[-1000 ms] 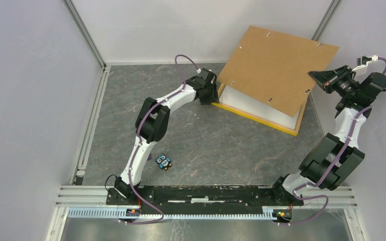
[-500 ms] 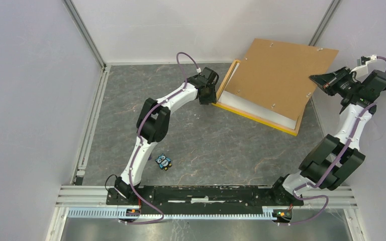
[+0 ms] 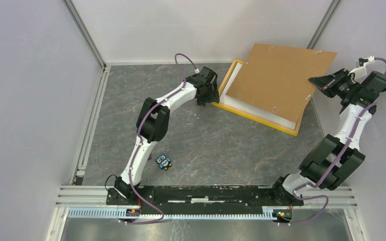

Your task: Put the photo into the frame

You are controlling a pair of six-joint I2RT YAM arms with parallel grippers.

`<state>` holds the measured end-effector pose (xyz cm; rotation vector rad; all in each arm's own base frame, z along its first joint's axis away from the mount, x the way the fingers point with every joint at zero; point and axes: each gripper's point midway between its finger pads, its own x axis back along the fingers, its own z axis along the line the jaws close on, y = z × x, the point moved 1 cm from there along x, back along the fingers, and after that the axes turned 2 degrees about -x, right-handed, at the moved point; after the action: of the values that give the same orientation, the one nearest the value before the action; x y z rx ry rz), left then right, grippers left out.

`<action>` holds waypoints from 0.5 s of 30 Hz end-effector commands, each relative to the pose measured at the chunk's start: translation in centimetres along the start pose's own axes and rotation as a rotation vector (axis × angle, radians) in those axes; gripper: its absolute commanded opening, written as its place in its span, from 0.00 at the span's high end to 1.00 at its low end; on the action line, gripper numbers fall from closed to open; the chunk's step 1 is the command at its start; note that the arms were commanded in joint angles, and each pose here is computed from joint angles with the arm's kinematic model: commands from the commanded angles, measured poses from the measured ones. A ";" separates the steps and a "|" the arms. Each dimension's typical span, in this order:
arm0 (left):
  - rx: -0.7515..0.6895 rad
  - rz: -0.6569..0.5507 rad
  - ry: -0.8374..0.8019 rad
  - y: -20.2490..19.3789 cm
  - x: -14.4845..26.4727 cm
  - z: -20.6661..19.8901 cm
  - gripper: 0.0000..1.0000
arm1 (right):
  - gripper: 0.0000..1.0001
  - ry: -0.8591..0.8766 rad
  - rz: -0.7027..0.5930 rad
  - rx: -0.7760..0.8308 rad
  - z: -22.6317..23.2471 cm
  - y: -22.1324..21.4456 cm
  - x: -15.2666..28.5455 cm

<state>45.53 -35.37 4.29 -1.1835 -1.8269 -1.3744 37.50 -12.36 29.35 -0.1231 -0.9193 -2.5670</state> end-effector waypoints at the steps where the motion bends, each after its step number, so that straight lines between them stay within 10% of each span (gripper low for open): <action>1: 0.070 -0.064 0.001 2.0 -0.2 -0.7 0.21 | 1.00 0.047 -0.057 0.081 3.0 2.1 1.2; 15: 0.077 0.034 0.244 -1.4 -1.8 4.1 0.30 | 1.00 0.066 -0.044 0.075 3.4 1.9 1.2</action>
<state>46.99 -35.10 4.00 -1.0624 -1.8351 -1.3531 37.50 -12.35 29.39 -0.1215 -0.9186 -2.5673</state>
